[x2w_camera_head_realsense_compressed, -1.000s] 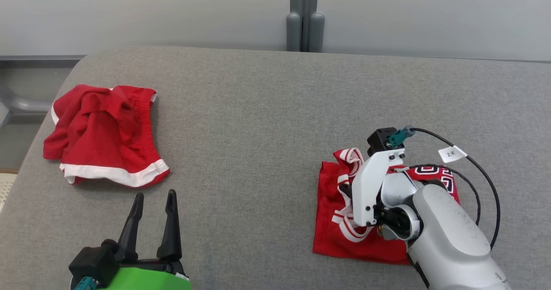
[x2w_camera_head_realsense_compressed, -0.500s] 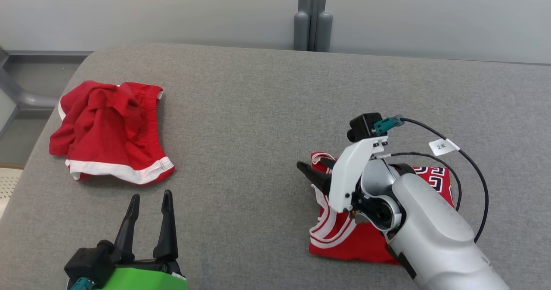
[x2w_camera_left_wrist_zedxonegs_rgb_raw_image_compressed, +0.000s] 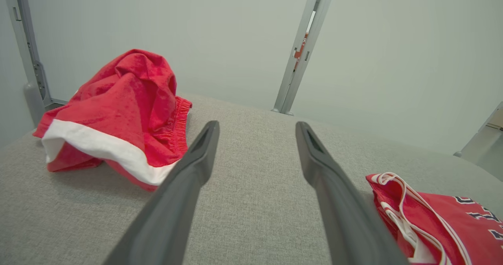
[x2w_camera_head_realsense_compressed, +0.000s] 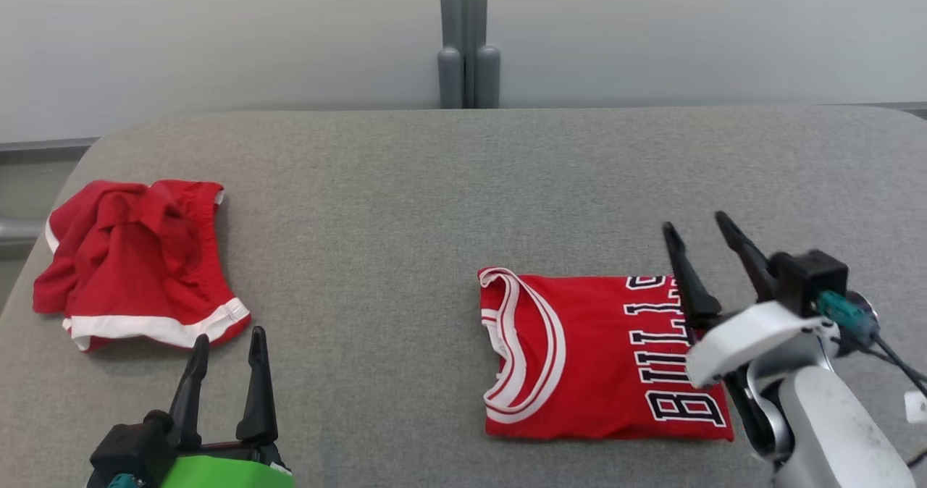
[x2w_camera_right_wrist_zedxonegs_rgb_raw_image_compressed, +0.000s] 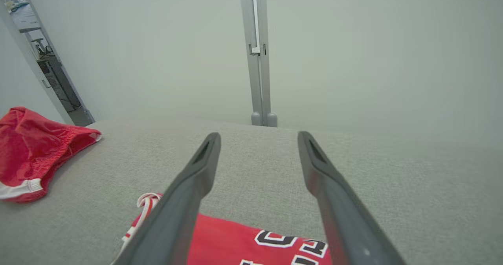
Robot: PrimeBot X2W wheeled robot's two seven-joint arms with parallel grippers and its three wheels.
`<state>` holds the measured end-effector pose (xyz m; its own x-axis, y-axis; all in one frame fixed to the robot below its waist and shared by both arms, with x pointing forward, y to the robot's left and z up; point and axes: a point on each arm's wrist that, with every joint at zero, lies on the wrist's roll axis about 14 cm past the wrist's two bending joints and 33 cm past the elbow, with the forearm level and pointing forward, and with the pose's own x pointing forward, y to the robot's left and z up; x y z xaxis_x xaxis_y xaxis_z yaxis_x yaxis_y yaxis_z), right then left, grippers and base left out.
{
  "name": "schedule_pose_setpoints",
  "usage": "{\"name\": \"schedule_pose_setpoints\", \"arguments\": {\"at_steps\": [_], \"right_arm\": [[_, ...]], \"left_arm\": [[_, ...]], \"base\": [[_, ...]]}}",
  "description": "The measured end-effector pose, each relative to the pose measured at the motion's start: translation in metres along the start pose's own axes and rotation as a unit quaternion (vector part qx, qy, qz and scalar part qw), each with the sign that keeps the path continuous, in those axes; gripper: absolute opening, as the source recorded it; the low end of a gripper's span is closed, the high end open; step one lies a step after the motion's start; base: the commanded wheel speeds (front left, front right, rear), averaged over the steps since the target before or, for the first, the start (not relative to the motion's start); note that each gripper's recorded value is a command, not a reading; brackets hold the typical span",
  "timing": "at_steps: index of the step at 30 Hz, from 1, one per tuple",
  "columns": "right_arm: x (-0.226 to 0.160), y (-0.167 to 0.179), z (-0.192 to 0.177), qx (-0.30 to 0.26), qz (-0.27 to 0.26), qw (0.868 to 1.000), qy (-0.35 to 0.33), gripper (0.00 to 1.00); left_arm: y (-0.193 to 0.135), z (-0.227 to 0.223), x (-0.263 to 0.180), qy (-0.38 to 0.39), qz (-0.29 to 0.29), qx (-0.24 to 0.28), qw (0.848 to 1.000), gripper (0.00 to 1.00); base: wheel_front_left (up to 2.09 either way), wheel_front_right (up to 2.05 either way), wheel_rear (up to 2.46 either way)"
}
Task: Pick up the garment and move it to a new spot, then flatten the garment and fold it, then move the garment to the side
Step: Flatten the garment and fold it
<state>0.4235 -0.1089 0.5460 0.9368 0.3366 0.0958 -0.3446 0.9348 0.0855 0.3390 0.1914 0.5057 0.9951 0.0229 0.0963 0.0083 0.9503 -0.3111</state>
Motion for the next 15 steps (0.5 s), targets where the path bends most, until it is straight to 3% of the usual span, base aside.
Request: {"name": "schedule_pose_setpoints", "arguments": {"at_steps": [5, 15], "right_arm": [[-0.038, -0.031, -0.013, -0.044, -0.057, 0.997, -0.004, 1.00], [-0.076, -0.054, -0.039, -0.027, -0.117, 0.992, 0.024, 1.00]], "left_arm": [[-0.006, 0.001, 0.006, 0.000, -0.016, 0.030, 0.999, 1.00], [-0.015, -0.020, 0.016, 0.032, -0.035, 0.048, 0.998, 1.00]], "base": [[0.00, 0.00, 0.00], [0.00, 0.00, 0.00]]}}
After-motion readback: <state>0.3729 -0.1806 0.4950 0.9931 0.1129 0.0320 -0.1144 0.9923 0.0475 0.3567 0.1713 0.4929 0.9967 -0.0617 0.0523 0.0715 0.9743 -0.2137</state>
